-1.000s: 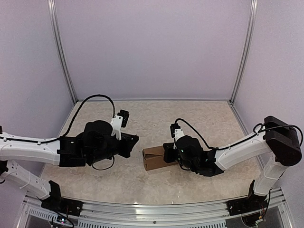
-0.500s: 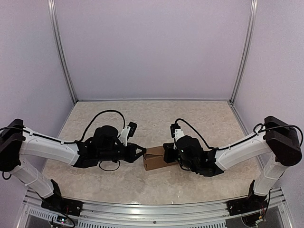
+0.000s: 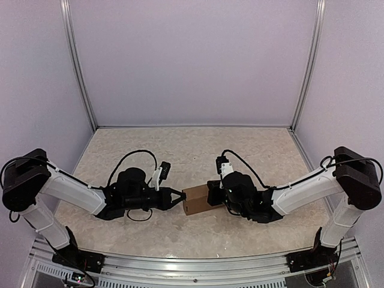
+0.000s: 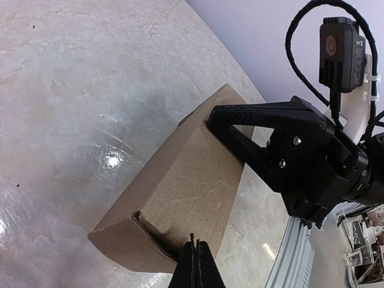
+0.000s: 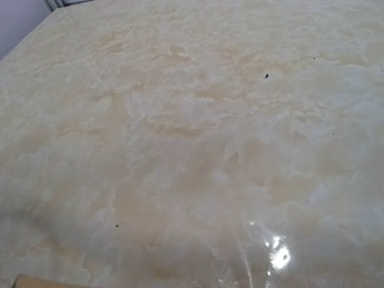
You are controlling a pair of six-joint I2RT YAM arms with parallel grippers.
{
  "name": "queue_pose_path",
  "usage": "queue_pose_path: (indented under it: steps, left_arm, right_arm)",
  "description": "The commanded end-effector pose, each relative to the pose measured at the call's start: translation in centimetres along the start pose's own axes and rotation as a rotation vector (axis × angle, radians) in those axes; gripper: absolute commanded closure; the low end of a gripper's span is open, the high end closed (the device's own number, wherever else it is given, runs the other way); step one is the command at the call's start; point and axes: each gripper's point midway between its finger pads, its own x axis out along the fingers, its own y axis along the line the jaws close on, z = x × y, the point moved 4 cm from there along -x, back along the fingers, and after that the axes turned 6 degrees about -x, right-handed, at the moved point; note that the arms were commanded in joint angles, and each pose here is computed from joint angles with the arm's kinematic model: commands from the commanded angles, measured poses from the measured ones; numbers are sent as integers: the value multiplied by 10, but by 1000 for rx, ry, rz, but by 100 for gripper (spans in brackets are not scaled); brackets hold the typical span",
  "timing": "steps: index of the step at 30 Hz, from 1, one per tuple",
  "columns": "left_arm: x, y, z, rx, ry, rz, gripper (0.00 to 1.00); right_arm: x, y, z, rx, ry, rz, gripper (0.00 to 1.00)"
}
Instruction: Fold the paper box
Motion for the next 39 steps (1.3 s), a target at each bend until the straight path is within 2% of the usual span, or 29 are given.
queue_pose_path:
  steps: [1, 9, 16, 22, 35, 39]
  left_arm:
    - [-5, 17, -16, 12, 89, 110, 100]
    - [-7, 18, -9, 47, 76, 166, 100]
    - [-5, 5, 0, 75, 66, 146, 100]
    - [-3, -2, 4, 92, 69, 135, 100]
    - [-4, 1, 0, 89, 75, 145, 100]
    - [-4, 0, 1, 88, 72, 142, 100]
  right_arm:
    - [-8, -8, -23, -80, 116, -26, 100]
    - [-41, -12, 41, -104, 25, -7, 100]
    - [-56, -37, 61, -118, 28, -39, 100]
    - [-49, -52, 46, -70, 94, -35, 100]
    - [-45, -82, -37, 11, 287, -81, 100]
    - [-49, -83, -36, 20, 282, -78, 100]
